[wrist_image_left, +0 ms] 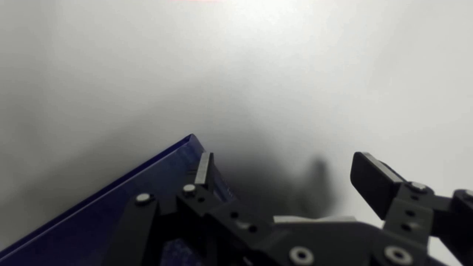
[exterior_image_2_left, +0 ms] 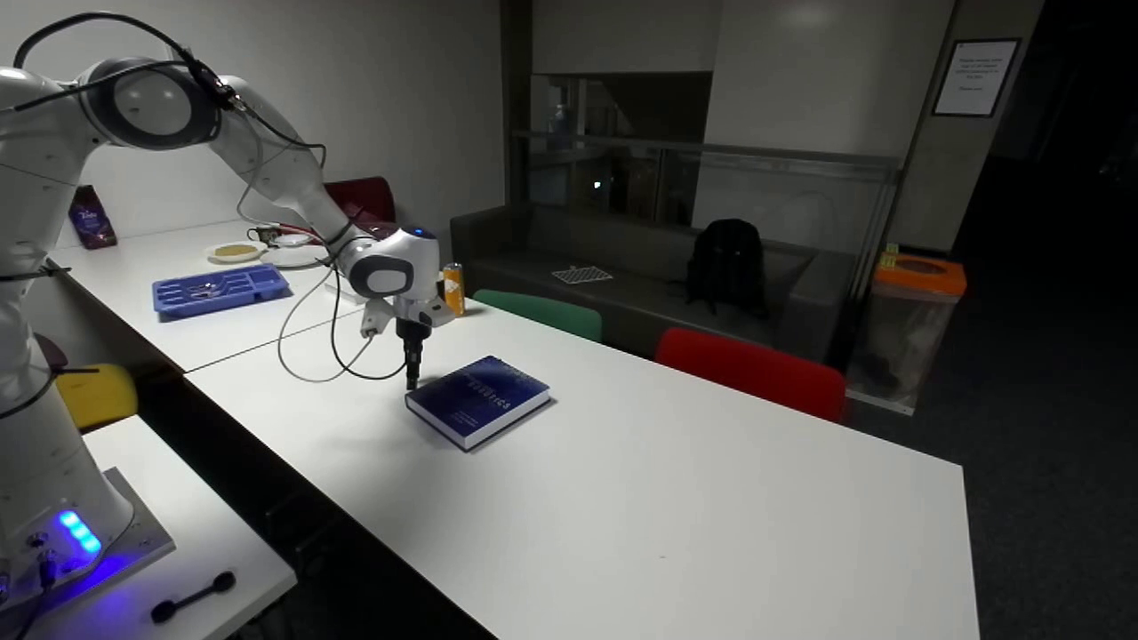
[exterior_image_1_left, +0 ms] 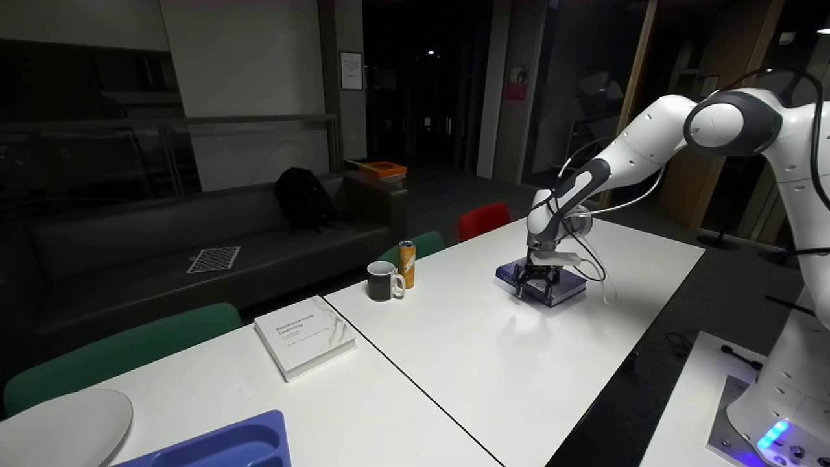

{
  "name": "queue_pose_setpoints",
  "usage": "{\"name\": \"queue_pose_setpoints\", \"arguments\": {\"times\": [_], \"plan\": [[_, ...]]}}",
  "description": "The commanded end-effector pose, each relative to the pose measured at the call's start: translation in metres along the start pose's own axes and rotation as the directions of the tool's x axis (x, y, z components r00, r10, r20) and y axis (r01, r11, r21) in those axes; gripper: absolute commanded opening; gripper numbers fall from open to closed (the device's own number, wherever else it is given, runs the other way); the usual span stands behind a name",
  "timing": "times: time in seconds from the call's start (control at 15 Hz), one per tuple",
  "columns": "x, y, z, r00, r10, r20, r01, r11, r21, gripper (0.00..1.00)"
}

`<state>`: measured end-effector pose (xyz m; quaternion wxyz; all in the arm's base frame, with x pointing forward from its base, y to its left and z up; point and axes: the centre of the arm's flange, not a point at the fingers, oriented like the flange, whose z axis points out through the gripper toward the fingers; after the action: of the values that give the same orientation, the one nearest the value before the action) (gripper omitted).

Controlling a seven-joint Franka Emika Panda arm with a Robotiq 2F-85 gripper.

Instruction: Push the blue book to the right then open the book.

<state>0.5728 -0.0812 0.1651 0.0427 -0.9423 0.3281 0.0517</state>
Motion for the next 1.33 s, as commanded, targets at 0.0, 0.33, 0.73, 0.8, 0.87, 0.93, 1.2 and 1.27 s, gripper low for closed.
{"name": "queue_pose_setpoints", "arguments": {"times": [0.0,0.33,0.73,0.8,0.87,0.93,1.2,1.27], "plan": [[-0.009,0.017,-0.013,1.0,-0.01,0.019,0.009,1.0,0.026,1.0],[-0.009,0.015,-0.008,1.0,-0.011,0.027,0.01,1.0,0.022,1.0],[-0.011,0.009,-0.012,1.0,-0.015,0.022,0.014,1.0,0.022,1.0],[-0.012,0.007,-0.013,1.0,-0.018,0.022,0.017,1.0,0.023,1.0],[-0.013,0.004,-0.013,1.0,-0.021,0.022,0.02,1.0,0.022,1.0],[-0.014,0.002,-0.013,0.999,-0.025,0.022,0.025,0.999,0.022,1.0],[-0.019,-0.008,-0.01,0.999,-0.041,0.03,0.041,0.999,0.019,1.0],[-0.019,-0.009,-0.008,0.998,-0.044,0.034,0.043,0.999,0.018,1.0]]}}
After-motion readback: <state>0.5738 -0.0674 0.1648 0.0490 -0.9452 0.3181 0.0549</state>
